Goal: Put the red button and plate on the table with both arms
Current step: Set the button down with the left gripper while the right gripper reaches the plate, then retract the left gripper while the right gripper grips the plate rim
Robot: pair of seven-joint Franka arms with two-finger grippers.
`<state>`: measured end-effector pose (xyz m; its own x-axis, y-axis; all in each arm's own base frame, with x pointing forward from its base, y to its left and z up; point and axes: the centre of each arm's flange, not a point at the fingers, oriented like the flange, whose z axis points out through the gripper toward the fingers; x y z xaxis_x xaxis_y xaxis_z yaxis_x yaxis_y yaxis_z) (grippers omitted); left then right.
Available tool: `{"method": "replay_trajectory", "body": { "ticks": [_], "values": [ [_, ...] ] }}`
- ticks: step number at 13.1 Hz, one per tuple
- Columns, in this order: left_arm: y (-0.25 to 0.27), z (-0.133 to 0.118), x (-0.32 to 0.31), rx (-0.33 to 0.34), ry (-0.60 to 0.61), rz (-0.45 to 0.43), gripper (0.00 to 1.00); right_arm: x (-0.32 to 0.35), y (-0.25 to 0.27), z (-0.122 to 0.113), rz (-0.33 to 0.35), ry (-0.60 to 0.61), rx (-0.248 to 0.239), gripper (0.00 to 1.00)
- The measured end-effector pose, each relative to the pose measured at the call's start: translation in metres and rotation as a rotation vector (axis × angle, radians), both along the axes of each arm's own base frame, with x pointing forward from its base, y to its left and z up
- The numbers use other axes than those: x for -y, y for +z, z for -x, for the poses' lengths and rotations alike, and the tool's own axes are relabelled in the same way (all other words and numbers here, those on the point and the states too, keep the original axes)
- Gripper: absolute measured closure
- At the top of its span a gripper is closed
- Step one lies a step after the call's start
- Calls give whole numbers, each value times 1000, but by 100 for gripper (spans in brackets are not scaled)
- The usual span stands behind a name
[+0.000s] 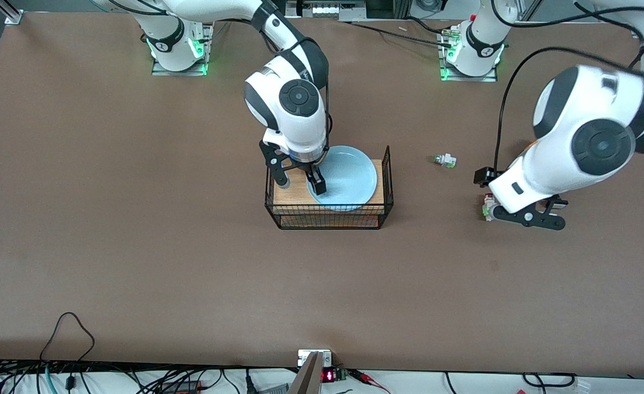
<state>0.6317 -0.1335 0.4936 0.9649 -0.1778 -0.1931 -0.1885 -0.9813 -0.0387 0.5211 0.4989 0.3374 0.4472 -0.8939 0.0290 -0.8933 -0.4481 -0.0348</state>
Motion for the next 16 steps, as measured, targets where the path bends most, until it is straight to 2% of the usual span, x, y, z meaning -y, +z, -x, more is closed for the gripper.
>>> {"method": "replay_trajectory", "body": {
  "ticks": [1,3,4,6,7,10,13,16],
  "values": [
    [20,0,-8,19,18,30,0,-2,0,2,6,5,6,1],
    [44,1,-39,48,10,68,0,-5,0,4,8,8,9,17],
    [49,3,-54,58,1,79,0,-5,0,4,8,7,9,17],
    [45,13,-80,129,26,116,0,-5,1,4,6,5,11,38],
    [42,24,-87,159,32,116,0,-5,2,4,5,4,12,52],
    [48,57,-85,187,19,85,0,-11,9,10,1,16,15,74],
    [50,61,-82,187,-7,54,0,-16,11,20,18,29,-4,83],
    [47,61,-89,177,-42,56,0,-5,23,24,76,19,-53,84]
  ]
}}
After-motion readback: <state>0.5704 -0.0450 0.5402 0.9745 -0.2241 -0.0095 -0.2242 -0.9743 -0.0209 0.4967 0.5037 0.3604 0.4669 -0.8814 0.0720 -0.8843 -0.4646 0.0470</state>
